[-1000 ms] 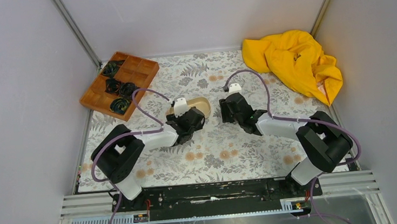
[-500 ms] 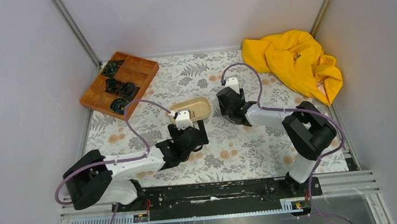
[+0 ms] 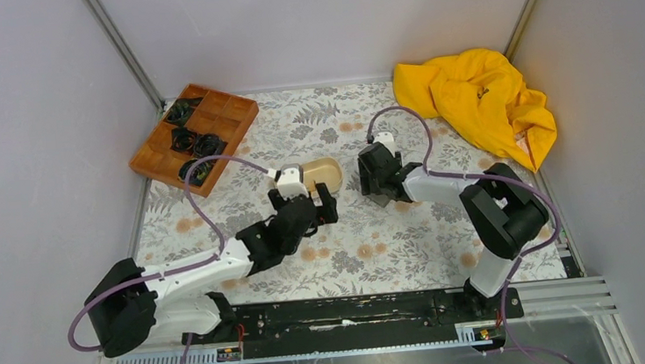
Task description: Take the credit cards out of the card holder
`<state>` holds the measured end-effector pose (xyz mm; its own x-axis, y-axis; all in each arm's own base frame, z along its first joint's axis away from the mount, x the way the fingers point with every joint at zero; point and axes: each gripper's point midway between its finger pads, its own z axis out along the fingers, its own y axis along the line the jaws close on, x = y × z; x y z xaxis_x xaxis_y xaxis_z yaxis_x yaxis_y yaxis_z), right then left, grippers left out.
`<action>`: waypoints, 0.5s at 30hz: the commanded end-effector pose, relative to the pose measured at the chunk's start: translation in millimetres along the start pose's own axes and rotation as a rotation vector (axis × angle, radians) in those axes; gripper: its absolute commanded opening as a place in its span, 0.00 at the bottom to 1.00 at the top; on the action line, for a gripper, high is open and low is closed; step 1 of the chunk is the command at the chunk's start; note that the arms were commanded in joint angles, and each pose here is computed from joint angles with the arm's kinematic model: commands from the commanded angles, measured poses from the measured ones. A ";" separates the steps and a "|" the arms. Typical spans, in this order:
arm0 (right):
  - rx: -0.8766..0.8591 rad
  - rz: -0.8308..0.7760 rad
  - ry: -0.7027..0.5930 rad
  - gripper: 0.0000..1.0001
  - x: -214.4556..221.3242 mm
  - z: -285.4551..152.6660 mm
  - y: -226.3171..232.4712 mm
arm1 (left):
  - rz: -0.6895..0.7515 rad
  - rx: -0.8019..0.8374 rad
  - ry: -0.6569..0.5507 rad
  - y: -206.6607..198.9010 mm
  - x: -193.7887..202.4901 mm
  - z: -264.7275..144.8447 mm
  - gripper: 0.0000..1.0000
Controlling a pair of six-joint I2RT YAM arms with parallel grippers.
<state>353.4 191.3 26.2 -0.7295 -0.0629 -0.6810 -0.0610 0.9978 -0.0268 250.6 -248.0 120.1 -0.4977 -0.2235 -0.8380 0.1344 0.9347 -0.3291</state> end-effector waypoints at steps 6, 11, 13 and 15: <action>-0.061 0.039 0.150 0.61 51.8 -30.4 -6.4 | -0.060 0.125 -0.063 -58.0 -55.6 24.2 1.00; -0.120 0.008 0.183 0.38 80.3 -48.9 -5.6 | -0.059 0.176 -0.064 -55.9 -30.0 35.6 1.00; -0.145 -0.012 0.196 0.28 92.0 -55.6 -4.8 | -0.045 0.170 -0.054 -53.1 -25.2 37.4 1.00; -0.145 -0.020 0.200 0.21 100.6 -60.0 -8.6 | -0.025 0.156 -0.053 -50.2 -25.9 37.8 1.00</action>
<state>284.9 182.3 24.6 -0.7758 -0.0366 -0.6299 -0.1134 0.9902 0.0821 281.7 -292.9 126.5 -0.5059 -0.2478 -0.8262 0.2130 0.8923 -0.3980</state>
